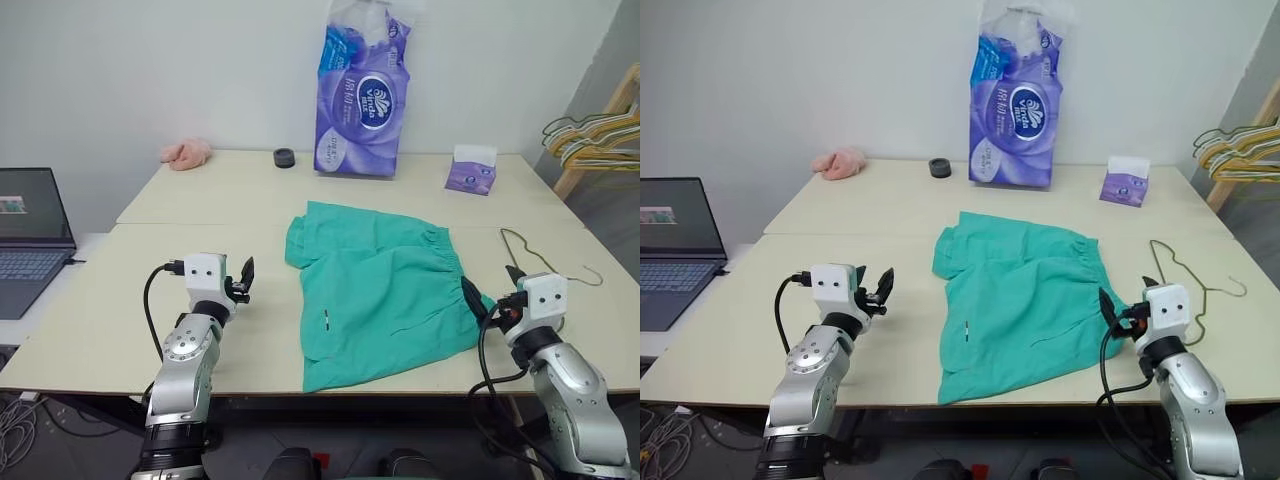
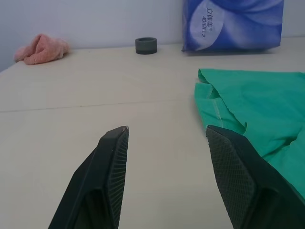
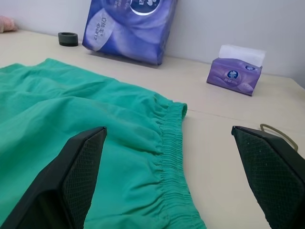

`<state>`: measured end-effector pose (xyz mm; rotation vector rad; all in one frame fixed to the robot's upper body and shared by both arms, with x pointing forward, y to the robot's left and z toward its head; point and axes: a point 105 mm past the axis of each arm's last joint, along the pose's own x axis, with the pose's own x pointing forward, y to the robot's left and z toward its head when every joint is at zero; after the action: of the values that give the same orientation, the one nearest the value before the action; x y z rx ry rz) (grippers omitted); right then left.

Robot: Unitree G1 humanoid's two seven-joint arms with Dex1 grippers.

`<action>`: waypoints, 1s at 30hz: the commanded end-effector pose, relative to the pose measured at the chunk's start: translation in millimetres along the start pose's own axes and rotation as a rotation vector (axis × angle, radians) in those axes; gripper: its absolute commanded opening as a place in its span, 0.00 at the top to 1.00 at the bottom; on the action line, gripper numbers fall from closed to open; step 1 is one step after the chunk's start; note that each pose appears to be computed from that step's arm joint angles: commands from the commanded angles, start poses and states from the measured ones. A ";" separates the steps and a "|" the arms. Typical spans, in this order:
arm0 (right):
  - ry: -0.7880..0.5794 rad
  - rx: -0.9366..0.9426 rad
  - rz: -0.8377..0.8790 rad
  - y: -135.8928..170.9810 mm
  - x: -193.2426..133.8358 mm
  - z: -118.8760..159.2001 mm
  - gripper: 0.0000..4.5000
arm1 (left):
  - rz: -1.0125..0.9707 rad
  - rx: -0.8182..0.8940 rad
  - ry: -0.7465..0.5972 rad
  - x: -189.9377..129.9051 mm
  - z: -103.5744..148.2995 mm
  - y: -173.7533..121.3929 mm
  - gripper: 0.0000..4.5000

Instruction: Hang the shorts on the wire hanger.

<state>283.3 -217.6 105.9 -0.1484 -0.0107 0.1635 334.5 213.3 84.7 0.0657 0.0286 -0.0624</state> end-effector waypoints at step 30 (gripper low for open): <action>-0.019 -0.043 0.156 19.0 -4.2 14.5 0.00 | -0.769 -0.018 -0.015 -43.5 20.7 -88.0 0.00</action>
<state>278.6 -206.2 103.0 -0.1722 0.0316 0.2624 292.9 141.2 86.6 0.0329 0.0618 -0.7118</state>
